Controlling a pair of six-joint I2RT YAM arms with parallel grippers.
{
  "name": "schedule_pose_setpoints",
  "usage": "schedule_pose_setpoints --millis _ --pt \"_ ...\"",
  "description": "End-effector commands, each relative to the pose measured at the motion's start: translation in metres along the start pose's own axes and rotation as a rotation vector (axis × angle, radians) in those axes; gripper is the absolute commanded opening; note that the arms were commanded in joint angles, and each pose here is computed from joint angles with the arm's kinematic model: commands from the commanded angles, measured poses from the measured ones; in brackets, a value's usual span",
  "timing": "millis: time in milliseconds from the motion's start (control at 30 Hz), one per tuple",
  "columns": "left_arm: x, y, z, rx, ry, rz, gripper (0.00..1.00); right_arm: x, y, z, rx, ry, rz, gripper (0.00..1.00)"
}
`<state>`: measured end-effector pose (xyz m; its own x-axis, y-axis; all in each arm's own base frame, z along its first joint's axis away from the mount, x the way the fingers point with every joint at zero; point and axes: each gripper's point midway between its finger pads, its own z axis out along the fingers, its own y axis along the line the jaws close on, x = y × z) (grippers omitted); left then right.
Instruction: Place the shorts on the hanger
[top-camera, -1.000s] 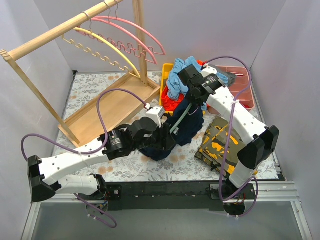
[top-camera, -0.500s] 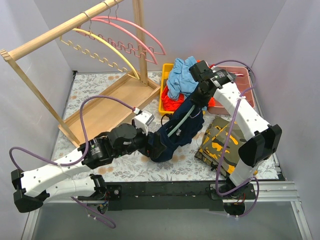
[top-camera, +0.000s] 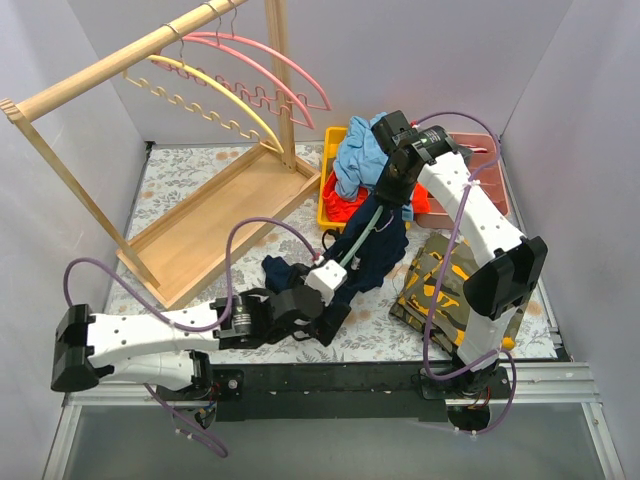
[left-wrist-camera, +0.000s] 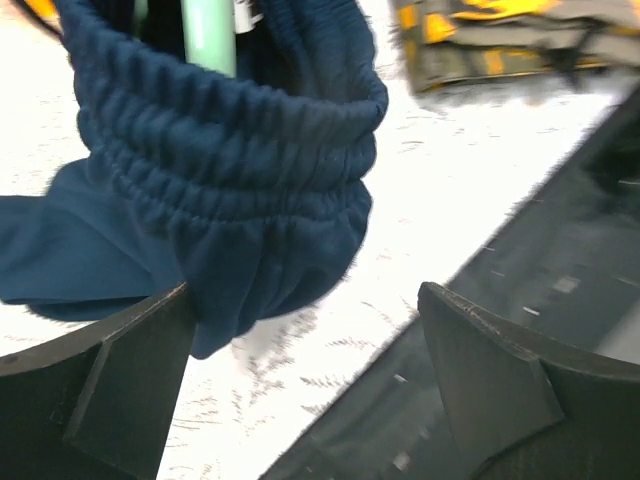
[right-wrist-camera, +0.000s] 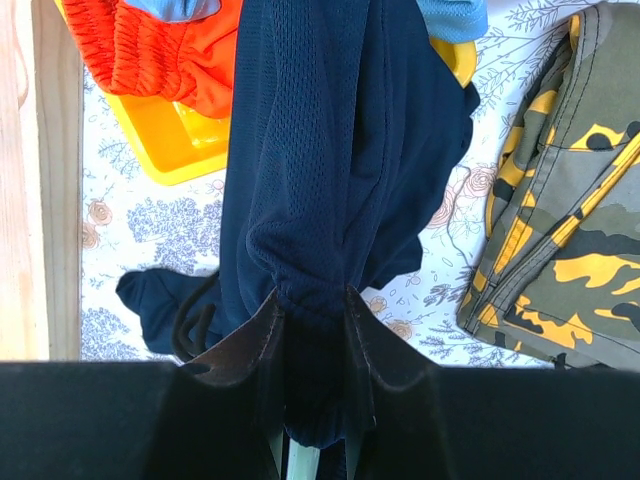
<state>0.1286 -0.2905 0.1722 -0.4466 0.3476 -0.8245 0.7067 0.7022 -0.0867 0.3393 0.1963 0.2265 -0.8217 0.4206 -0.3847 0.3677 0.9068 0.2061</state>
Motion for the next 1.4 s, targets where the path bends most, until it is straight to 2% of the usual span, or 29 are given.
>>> schedule_pose_setpoints --millis 0,33,167,267,333,433,467,600,800,867,900,1000,1033,1067,1133,1233,1367 --pt "-0.017 0.024 0.009 -0.254 -0.097 0.056 0.90 -0.006 0.012 -0.018 -0.067 0.004 0.027 0.01" --pt "-0.021 0.036 0.007 -0.348 -0.132 0.061 0.90 -0.005 0.013 -0.018 -0.070 0.006 0.028 0.01" --pt "-0.030 0.050 0.003 -0.515 -0.211 0.090 0.90 -0.005 0.014 -0.019 -0.074 0.011 0.031 0.01" --pt "-0.041 0.058 -0.002 -0.586 -0.271 0.095 0.89 -0.003 0.013 -0.019 -0.075 0.017 0.031 0.01" --pt "-0.055 0.054 -0.002 -0.566 -0.337 0.074 0.85 -0.002 0.014 -0.020 -0.080 0.021 0.029 0.01" --pt "-0.071 0.047 -0.004 -0.468 -0.432 0.064 0.69 -0.001 0.014 -0.022 -0.088 0.025 0.030 0.01" --pt "-0.076 0.045 -0.007 -0.432 -0.455 0.047 0.60 -0.002 0.015 -0.024 -0.098 0.019 0.030 0.01" --pt "-0.073 0.040 0.002 -0.314 -0.445 0.042 0.33 -0.001 0.015 -0.030 -0.119 0.019 0.029 0.01" --pt "-0.065 0.026 0.004 -0.160 -0.442 0.031 0.25 0.003 0.018 -0.041 -0.193 0.016 0.012 0.01" --pt "-0.064 0.021 0.003 -0.116 -0.436 0.024 0.09 0.006 0.017 -0.045 -0.215 0.018 0.010 0.01" --pt "-0.062 0.023 0.004 -0.118 -0.428 0.021 0.07 0.008 0.019 -0.047 -0.232 0.022 0.004 0.01" --pt "-0.061 0.020 0.004 -0.090 -0.419 0.019 0.18 0.009 0.022 -0.055 -0.274 0.019 0.007 0.01" --pt "-0.060 0.021 0.005 -0.098 -0.412 0.019 0.26 0.010 0.023 -0.056 -0.282 0.023 0.011 0.01" --pt "-0.060 0.024 0.005 -0.113 -0.415 0.010 0.44 0.010 0.023 -0.059 -0.290 0.021 0.014 0.01" --pt "-0.058 0.025 0.007 -0.121 -0.418 0.010 0.55 0.011 0.024 -0.061 -0.296 0.029 0.020 0.01" --pt "-0.056 0.030 0.011 -0.157 -0.425 0.005 0.50 0.013 0.026 -0.064 -0.313 0.043 0.021 0.01" --pt "-0.059 0.038 0.014 -0.218 -0.442 0.000 0.18 0.015 0.028 -0.066 -0.327 0.052 0.027 0.01"
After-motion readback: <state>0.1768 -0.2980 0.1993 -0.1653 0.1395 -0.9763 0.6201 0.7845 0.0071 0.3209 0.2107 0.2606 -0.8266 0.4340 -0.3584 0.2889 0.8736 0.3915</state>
